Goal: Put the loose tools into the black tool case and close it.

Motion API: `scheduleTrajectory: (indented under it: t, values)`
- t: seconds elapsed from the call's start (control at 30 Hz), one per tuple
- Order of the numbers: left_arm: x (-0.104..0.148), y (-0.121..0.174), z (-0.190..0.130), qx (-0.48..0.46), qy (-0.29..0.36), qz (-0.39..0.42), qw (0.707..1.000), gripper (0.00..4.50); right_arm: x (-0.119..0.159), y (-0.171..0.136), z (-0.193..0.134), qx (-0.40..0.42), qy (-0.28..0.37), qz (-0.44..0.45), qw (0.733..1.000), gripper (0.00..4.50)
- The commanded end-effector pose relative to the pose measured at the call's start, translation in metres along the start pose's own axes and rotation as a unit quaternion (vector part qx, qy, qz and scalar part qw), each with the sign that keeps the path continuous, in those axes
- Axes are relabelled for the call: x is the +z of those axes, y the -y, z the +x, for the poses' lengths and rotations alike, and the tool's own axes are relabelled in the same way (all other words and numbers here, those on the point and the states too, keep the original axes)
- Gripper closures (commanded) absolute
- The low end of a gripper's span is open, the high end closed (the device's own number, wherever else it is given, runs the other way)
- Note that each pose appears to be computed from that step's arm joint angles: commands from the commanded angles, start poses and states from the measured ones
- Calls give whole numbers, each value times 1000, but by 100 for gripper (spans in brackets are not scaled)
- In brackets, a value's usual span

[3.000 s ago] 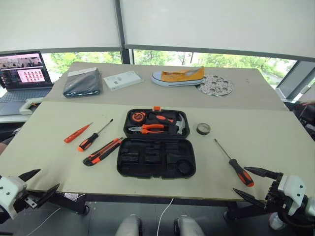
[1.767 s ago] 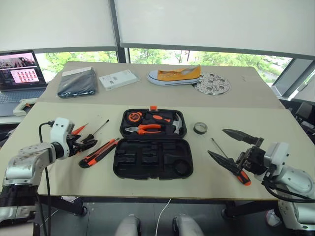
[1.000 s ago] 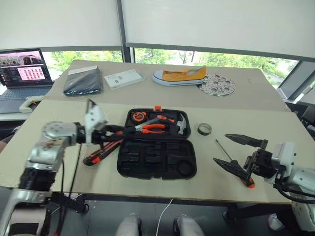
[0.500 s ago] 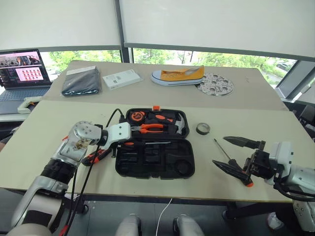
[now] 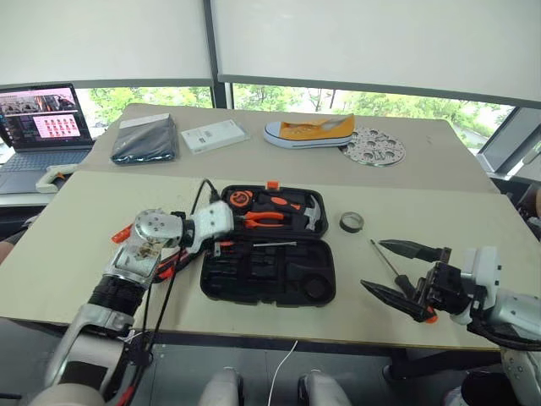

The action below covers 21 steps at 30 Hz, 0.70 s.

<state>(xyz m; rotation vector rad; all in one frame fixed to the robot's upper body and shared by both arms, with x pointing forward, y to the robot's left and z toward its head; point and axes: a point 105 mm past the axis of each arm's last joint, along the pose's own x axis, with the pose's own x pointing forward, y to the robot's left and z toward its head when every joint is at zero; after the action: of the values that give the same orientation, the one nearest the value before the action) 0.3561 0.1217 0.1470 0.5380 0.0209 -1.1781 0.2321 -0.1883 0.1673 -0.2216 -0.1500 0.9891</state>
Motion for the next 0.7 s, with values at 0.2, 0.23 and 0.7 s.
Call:
scheduleTrajectory:
  t: [0.2, 0.23, 0.7]
  values:
    - [-19, 7, 4, 25, -10, -82, 996, 283, 9, -4, 2, -3, 13, 5, 1000, 0]
    - [-24, 12, 7, 19, -23, -82, 996, 317, 9, -4, 2, -4, 13, 6, 1000, 0]
    - [-53, 31, 29, 2, -93, -91, 992, 414, 1, -4, 1, -28, 13, 25, 999, 0]
